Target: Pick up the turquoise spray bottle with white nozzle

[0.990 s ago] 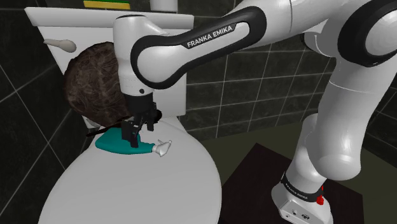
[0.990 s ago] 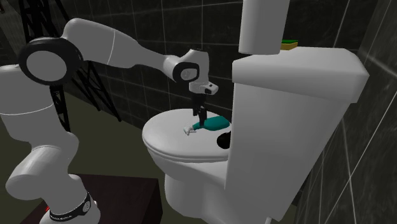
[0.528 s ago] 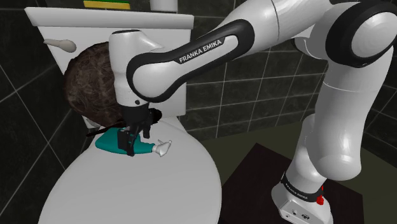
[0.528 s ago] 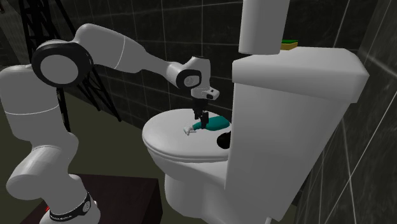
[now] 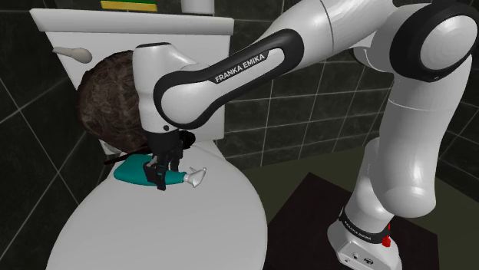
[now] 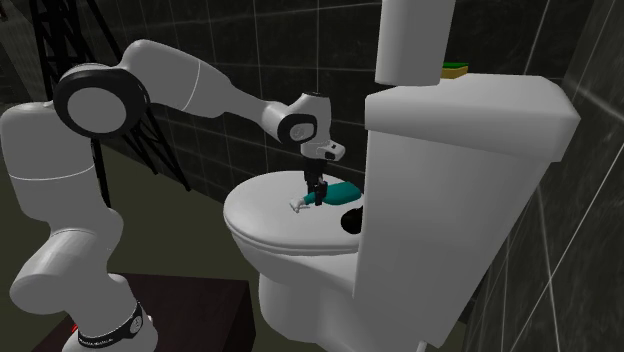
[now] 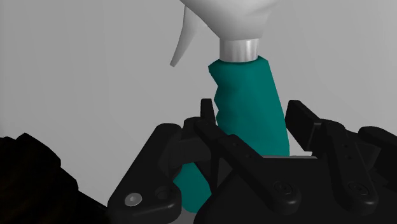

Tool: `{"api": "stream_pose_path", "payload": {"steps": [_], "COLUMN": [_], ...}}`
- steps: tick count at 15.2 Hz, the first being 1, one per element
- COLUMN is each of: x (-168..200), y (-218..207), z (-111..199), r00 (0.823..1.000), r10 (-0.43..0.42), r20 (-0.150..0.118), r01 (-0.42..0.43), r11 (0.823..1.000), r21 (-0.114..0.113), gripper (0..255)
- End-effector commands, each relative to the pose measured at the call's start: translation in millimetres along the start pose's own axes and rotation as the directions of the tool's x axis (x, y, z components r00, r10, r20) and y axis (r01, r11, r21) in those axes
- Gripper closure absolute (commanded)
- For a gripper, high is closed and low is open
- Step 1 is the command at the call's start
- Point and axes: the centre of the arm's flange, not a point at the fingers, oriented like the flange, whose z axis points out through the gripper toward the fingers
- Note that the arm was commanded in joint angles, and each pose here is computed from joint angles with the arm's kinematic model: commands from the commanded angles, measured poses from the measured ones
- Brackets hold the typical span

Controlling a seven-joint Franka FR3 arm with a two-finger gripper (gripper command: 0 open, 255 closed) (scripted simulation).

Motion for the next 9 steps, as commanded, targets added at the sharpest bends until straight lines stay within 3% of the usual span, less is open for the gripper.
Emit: {"api": "stream_pose_path", "payload": {"steps": [1, 5, 9], "x": [0.3, -1.4, -0.8], "y": [-0.1, -0.8, -2.5], "z": [1.4, 1.7, -19.4], "r00": [1.0, 1.0, 1.0], "r10": [0.0, 0.0, 0.0], "r20": [0.001, 0.001, 0.001], "r01": [0.0, 0.0, 0.0], "r11": [1.0, 1.0, 1.0], "r21": [0.0, 0.0, 0.0], "gripper": [255, 255, 255]}}
